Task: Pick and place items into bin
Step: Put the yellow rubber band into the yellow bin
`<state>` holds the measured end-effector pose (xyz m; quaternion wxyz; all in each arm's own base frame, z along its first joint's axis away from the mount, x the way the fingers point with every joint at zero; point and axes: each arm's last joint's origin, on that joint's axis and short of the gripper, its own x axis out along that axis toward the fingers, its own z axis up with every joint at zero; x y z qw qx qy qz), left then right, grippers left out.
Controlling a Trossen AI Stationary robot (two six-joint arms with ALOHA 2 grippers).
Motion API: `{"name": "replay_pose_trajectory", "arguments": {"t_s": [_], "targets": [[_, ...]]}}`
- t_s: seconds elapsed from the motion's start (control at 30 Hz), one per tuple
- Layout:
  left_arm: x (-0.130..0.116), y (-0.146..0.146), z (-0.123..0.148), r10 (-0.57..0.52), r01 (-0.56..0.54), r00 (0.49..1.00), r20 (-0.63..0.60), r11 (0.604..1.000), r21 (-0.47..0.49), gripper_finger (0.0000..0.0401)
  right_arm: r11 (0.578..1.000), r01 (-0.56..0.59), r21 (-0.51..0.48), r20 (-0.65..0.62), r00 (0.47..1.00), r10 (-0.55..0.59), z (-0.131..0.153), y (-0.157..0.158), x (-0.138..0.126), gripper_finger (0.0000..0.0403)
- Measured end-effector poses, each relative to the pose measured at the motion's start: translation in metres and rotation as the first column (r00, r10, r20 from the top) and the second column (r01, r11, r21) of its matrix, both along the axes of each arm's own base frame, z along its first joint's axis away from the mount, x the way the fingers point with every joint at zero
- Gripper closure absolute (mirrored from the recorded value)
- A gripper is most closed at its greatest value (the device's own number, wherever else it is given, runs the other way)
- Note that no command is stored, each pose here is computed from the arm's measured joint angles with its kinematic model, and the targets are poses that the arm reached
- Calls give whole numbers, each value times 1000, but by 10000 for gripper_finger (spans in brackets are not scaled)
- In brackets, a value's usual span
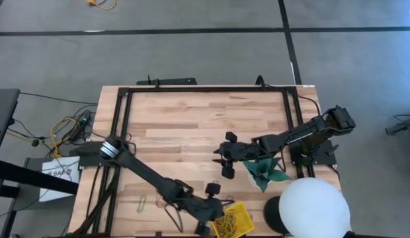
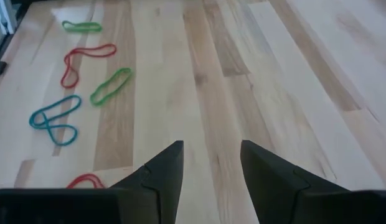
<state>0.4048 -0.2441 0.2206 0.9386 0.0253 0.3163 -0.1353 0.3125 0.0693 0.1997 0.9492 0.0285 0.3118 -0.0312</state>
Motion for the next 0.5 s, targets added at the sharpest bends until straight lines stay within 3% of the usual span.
{"name": "replay_pose_trajectory", "arguments": {"t_s": [0.23,0.5], "targets": [[30,-11,-23,-18,18,1000,-25,1000,3,401,1000,-7,-11,-23,1000,7,-2,1,-2,250],[35,-15,-36,-40,40,998,-56,999,-8,401,1000,-7,-13,-32,999,7,-2,0,-2,250]]}}
